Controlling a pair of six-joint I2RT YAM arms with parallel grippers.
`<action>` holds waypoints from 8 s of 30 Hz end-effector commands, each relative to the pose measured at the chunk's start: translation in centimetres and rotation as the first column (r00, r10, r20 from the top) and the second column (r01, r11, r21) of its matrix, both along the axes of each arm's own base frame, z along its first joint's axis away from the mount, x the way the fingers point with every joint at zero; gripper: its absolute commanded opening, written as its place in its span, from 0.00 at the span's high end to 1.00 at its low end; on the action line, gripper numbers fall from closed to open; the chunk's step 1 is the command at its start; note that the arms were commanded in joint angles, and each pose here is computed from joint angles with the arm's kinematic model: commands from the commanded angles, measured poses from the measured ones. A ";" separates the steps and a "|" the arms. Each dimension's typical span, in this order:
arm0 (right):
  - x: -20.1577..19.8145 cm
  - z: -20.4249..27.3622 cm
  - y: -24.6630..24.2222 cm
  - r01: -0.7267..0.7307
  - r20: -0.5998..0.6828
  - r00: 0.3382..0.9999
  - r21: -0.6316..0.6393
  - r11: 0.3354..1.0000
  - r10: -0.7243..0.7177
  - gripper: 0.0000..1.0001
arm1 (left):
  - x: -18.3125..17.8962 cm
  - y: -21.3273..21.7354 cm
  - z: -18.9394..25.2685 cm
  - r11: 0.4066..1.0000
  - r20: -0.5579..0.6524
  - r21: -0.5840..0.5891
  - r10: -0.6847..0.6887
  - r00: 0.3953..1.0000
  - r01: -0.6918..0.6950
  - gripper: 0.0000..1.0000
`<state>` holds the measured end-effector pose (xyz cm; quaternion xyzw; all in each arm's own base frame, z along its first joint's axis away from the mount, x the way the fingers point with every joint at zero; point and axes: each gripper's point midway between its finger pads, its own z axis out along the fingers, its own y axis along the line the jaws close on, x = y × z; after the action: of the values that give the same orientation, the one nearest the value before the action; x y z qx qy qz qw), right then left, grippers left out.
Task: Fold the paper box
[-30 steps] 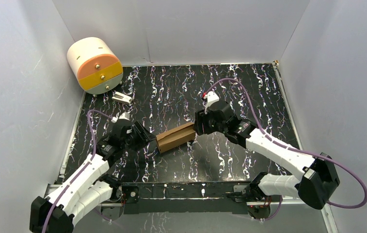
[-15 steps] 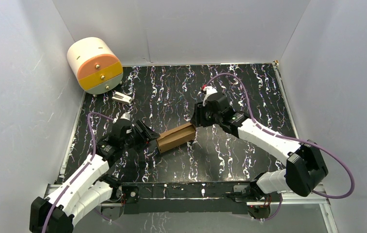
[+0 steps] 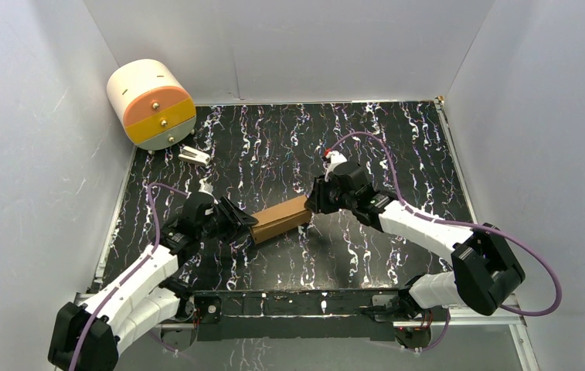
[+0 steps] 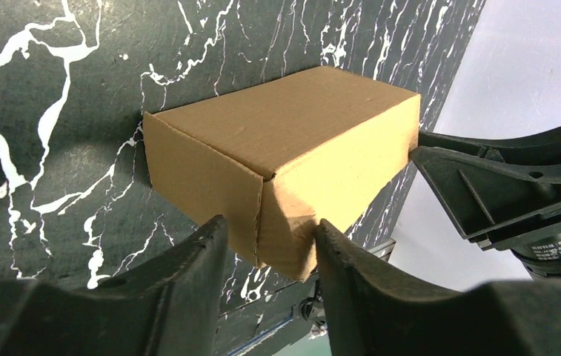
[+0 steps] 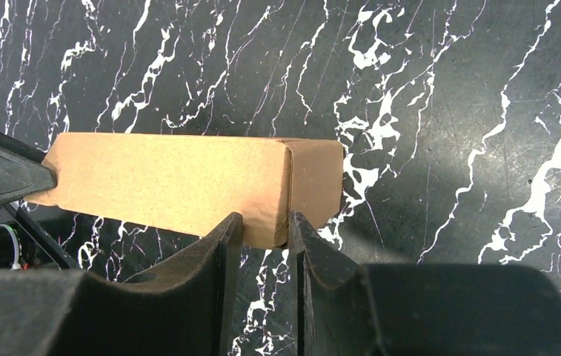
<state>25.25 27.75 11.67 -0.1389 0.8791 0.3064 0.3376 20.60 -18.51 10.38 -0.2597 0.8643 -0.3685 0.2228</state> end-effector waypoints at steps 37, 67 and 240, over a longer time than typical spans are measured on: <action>0.3 0.5 -3.7 -0.069 -0.069 0.993 0.321 0.945 0.096 0.61 | 3.4 -1.4 0.7 0.991 0.222 0.018 -0.133 0.966 0.132 0.62; -0.5 -3.3 -4.8 -0.027 -0.153 0.986 0.259 0.966 0.069 0.67 | -0.4 1.5 -7.8 0.986 -0.100 -0.155 0.043 0.994 -0.059 0.91; -2.8 18.0 -21.0 0.404 0.737 0.602 0.049 0.913 -0.306 0.02 | 9.6 12.5 14.1 0.780 0.554 0.557 -0.093 0.827 -0.286 0.02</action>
<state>22.35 8.10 28.42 -0.1144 0.7056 0.1241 0.6882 33.28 -8.29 22.02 -0.0234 0.8463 -0.0939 0.5238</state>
